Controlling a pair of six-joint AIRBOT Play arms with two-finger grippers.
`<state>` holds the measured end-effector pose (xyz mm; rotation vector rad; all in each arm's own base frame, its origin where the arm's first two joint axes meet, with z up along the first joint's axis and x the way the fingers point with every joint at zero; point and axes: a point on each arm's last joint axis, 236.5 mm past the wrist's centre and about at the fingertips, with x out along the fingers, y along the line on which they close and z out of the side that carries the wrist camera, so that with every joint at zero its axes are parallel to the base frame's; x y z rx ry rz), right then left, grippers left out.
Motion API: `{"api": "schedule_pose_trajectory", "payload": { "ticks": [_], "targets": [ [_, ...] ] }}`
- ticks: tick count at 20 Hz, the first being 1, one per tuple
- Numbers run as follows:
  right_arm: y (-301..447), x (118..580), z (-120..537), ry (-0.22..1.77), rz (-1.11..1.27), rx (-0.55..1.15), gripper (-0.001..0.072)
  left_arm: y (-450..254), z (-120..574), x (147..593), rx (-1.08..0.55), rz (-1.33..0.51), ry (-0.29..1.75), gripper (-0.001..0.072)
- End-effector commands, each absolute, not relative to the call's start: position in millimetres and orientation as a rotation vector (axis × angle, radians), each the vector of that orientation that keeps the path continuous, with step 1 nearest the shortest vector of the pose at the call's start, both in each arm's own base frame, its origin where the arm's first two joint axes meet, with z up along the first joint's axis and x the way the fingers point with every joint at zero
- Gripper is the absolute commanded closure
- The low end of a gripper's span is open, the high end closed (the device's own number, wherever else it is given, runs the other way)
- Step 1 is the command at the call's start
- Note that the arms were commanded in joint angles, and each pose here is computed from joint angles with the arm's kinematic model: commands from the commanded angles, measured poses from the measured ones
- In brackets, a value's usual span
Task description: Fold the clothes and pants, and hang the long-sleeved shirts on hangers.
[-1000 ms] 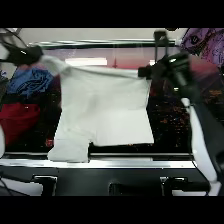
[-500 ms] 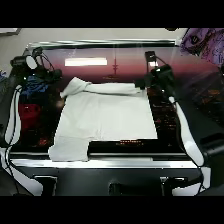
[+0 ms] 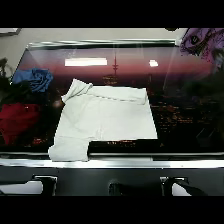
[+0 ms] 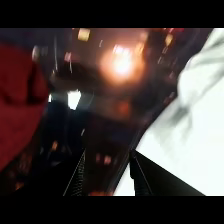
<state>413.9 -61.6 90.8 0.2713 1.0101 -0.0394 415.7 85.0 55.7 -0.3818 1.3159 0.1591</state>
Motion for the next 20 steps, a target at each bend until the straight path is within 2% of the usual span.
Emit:
{"api": "schedule_pose_trajectory", "payload": {
  "ticks": [1, 4, 6, 12, 14, 17, 20],
  "targets": [
    [-54, 323, 18, 1.201, -0.038, 0.522, 0.0396, 80, 28, 333, -0.489, 0.192, 1.392, 0.0377],
    [0, 274, -31, 1.428, 0.075, 0.729, 0.0395, 69, 8, 300, -0.507, 0.202, 1.426, 0.0378],
    [10, 263, -47, 1.495, 0.102, 0.770, 0.0396, 66, -2, 292, -0.515, 0.202, 1.457, 0.0379],
    [26, 279, -77, 1.519, 0.196, 0.884, 0.0393, 64, -9, 289, -0.522, 0.203, 1.477, 0.0379],
    [32, 280, -86, 1.538, 0.226, 0.921, 0.0341, 64, -9, 289, -0.523, 0.203, 1.477, 0.0378],
    [38, 286, -92, 1.531, 0.258, 0.955, 0.0341, 64, -9, 289, -0.522, 0.203, 1.477, 0.0378],
    [57, 283, -105, 1.576, 0.294, 0.863, 0.0340, 64, -9, 289, -0.524, 0.202, 1.477, 0.0379]
  ]
}}
